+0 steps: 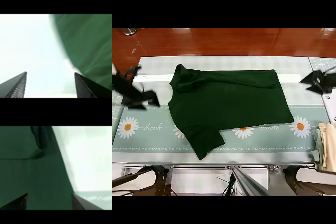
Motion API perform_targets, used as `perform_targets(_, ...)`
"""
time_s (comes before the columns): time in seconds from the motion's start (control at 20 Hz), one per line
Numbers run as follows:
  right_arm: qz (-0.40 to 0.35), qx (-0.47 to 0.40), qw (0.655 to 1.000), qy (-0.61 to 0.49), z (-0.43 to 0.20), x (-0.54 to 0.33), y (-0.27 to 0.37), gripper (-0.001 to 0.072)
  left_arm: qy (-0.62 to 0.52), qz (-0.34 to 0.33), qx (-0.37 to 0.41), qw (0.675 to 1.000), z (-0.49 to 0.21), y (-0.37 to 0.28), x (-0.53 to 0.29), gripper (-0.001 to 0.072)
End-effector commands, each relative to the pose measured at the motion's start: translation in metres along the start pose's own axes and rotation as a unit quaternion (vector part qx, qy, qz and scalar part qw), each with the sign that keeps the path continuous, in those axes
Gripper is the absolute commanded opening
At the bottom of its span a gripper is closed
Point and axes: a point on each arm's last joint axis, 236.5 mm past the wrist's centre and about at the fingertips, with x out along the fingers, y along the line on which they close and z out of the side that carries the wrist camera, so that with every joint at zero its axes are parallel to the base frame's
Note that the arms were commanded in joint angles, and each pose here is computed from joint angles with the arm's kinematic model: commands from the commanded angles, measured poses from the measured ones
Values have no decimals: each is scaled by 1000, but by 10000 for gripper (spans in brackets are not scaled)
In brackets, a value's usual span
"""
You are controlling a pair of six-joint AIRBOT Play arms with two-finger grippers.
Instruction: Fold the shirts.
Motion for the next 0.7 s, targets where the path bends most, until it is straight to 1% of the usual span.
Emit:
perform_targets(0.0,26,35,999,-28,-60,17,-5,626,17,-87,-99,991,-61,1,37,702)
perform_targets(0.1,70,46,996,-36,-86,27,11,626,-26,-163,-154,974,-66,-15,46,702)
perform_targets(0.15,87,55,994,-48,-91,28,18,626,-43,-188,-157,969,-68,-23,49,702)
perform_targets(0.25,104,54,991,-57,-97,28,26,626,-48,-205,-171,962,-76,-31,61,702)
perform_targets(0.35,105,54,992,-54,-100,28,26,626,-48,-236,-171,955,-78,-51,74,702)
perform_targets(0.55,115,53,991,-38,-107,27,32,626,-101,-240,-180,949,-56,-67,91,701)
perform_targets(0.65,118,59,991,-35,-108,27,33,626,-105,-250,-178,946,-49,-78,94,701)
